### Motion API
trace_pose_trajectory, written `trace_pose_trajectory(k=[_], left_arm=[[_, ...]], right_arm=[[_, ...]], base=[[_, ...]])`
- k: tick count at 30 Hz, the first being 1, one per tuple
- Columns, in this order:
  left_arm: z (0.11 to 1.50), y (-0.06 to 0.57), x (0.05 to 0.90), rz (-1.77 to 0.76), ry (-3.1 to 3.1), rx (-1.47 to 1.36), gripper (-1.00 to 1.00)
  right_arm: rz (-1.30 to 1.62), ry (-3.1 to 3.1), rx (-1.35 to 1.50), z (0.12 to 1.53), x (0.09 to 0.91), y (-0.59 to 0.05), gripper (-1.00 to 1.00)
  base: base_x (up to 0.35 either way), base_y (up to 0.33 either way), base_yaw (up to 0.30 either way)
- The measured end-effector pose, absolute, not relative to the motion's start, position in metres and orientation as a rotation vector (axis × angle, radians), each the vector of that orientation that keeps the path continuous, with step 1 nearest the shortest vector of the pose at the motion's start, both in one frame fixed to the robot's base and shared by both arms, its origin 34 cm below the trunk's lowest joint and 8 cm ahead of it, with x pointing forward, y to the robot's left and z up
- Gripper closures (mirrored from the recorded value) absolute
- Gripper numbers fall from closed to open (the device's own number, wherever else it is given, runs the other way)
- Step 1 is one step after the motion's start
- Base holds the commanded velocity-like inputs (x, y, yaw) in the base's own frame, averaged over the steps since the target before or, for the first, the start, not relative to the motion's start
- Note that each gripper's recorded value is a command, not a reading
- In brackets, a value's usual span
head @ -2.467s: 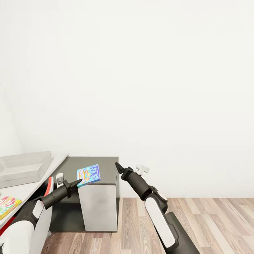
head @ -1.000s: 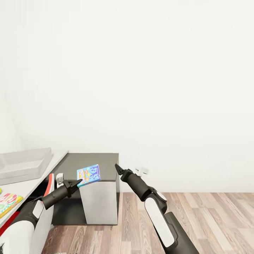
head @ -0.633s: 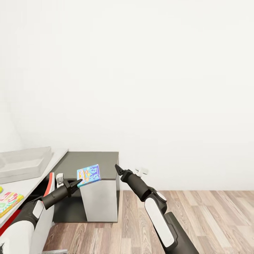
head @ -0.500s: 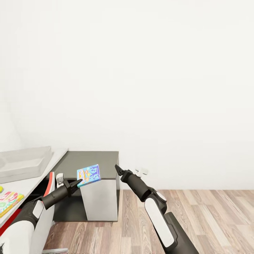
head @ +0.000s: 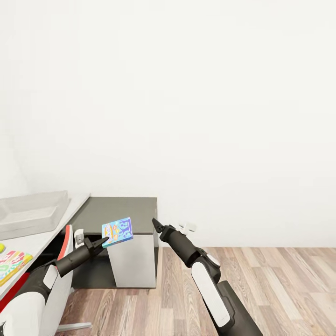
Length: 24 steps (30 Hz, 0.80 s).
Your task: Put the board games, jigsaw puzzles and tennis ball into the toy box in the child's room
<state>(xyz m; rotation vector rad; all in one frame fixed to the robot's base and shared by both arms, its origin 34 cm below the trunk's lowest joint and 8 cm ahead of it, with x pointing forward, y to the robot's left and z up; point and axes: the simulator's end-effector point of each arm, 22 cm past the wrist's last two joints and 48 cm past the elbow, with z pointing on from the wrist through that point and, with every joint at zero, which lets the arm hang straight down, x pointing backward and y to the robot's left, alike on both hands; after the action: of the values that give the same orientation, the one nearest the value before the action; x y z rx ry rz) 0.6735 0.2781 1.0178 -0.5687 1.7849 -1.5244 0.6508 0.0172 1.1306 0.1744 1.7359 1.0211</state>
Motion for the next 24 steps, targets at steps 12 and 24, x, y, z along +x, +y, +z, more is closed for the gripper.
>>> trace_pose_trajectory(k=[12, 24], left_arm=[[1.007, 0.278, 0.674, -1.524, 1.8, -0.586, 1.0], [0.996, 0.278, 0.674, -1.524, 1.814, -0.602, 1.0]], right_arm=[[1.02, 1.761, 0.185, 1.117, 0.653, 0.018, -1.0], [1.021, 1.778, 0.198, 1.106, 0.655, 0.017, -1.0]], base=[[0.0, 0.0, 0.0], [0.0, 0.0, 0.0]])
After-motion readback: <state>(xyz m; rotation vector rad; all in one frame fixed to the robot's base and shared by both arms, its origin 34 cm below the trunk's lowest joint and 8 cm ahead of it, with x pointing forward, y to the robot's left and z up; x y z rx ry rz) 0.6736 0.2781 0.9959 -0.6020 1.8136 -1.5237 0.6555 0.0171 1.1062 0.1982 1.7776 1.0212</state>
